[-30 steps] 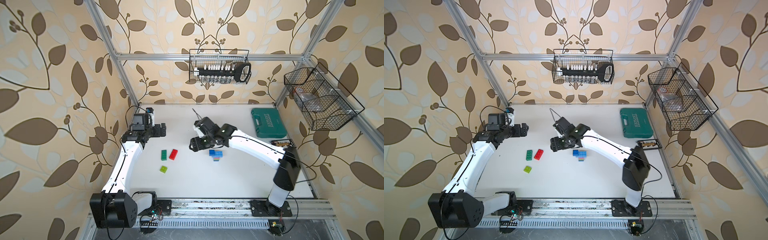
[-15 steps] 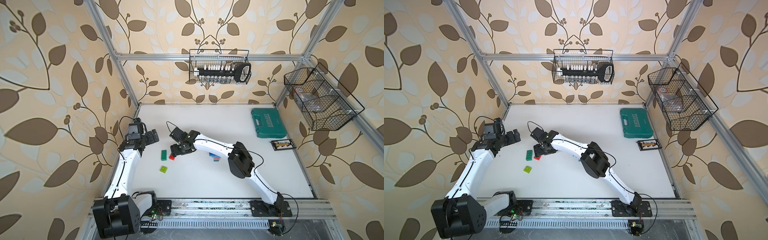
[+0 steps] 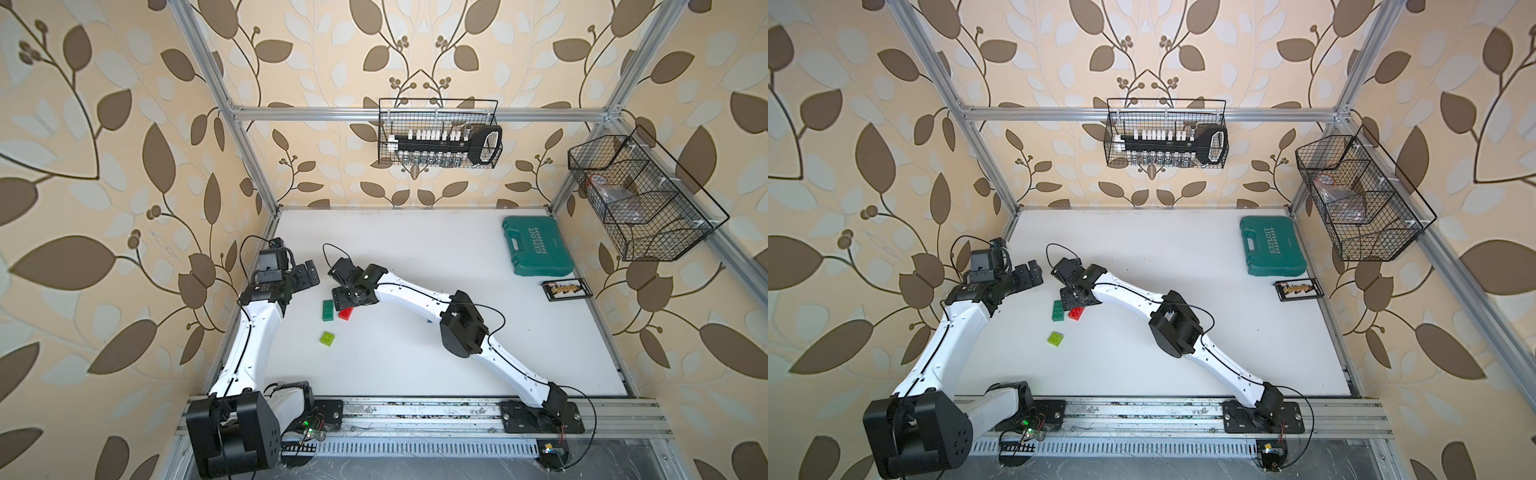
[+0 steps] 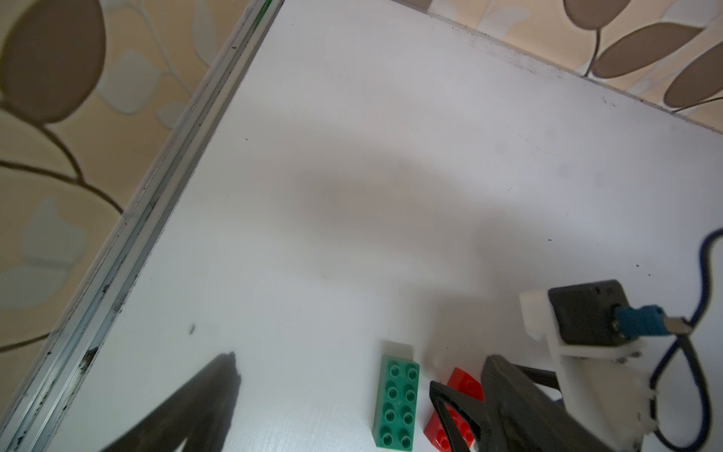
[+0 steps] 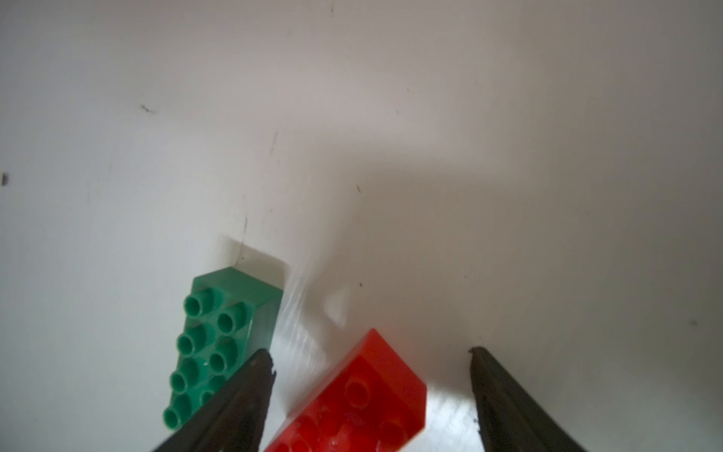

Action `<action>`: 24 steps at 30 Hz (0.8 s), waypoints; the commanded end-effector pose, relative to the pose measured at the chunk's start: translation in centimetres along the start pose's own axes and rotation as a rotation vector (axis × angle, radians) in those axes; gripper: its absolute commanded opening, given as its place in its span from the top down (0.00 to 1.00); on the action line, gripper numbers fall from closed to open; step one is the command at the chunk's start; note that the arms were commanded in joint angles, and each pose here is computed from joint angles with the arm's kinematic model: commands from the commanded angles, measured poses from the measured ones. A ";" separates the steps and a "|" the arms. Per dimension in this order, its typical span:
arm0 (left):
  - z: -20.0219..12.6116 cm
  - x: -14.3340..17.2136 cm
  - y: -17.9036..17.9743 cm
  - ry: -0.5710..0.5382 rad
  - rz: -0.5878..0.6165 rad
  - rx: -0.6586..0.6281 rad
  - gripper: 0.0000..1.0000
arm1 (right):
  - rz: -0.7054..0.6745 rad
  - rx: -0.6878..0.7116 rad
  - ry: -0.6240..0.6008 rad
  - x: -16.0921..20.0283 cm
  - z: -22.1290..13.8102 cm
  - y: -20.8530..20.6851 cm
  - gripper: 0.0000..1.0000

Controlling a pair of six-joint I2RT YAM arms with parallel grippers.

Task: Assemble a spoon with lego
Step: Adjust the lego brick at the center of the board.

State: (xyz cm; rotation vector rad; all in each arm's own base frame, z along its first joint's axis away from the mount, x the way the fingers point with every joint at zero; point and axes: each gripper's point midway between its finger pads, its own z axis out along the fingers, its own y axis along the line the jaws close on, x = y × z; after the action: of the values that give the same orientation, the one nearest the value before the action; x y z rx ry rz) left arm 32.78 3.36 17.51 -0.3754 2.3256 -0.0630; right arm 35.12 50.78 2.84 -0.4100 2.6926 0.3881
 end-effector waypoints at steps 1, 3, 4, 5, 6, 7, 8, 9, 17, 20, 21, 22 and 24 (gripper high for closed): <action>-0.6 -1.0 -0.4 -0.036 -0.015 0.037 0.01 | -0.087 0.123 0.054 2.1 -1.0 -3.1 0.23; -0.6 -0.9 -0.6 -0.031 -0.015 0.049 0.01 | -0.115 0.128 0.041 2.0 -2.6 -3.8 0.23; -0.5 -0.8 -0.7 -0.029 -0.017 0.052 0.01 | -0.133 0.137 0.042 2.0 -3.1 -4.1 0.23; -0.5 -0.8 -0.7 -0.025 -0.017 0.056 0.01 | -0.161 0.147 0.055 2.1 -3.6 -4.4 0.23; -0.5 -0.7 -0.8 -0.023 -0.018 0.058 0.01 | -0.189 0.161 0.073 2.3 -4.0 -4.7 0.24; -0.5 -0.7 -0.8 -0.021 -0.019 0.062 0.01 | -0.207 0.170 0.087 2.5 -4.2 -5.1 0.24; -0.5 -0.6 -0.9 -0.018 -0.021 0.068 0.01 | -0.222 0.167 0.104 2.8 -4.5 -5.2 0.24; -0.5 -0.6 -1.2 -0.014 -0.023 0.081 0.01 | -0.228 0.156 0.115 3.0 -4.8 -5.3 0.25; -0.1 0.2 -1.8 0.031 -0.032 0.118 0.01 | -0.173 0.010 0.155 3.8 -4.8 -5.0 0.35; -0.2 0.3 -2.0 0.032 -0.028 0.131 0.01 | -0.185 -0.017 0.165 4.0 -4.6 -4.4 0.38; -0.2 0.3 -2.1 0.034 -0.026 0.136 0.01 | -0.194 -0.015 0.167 4.2 -4.5 -4.4 0.39; -0.2 0.4 -2.2 0.040 -0.023 0.139 0.01 | -0.203 -0.011 0.173 4.3 -4.4 -4.5 0.40; -0.1 0.6 -2.1 0.049 -0.023 0.137 0.01 | -0.226 -0.005 0.180 4.6 -4.4 -4.5 0.40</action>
State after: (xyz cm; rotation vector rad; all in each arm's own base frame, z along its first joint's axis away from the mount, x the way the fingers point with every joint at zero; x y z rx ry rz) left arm 32.85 1.25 17.26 -0.3250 2.3479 -0.2102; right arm 31.93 43.57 3.36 -0.7083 2.7909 0.2741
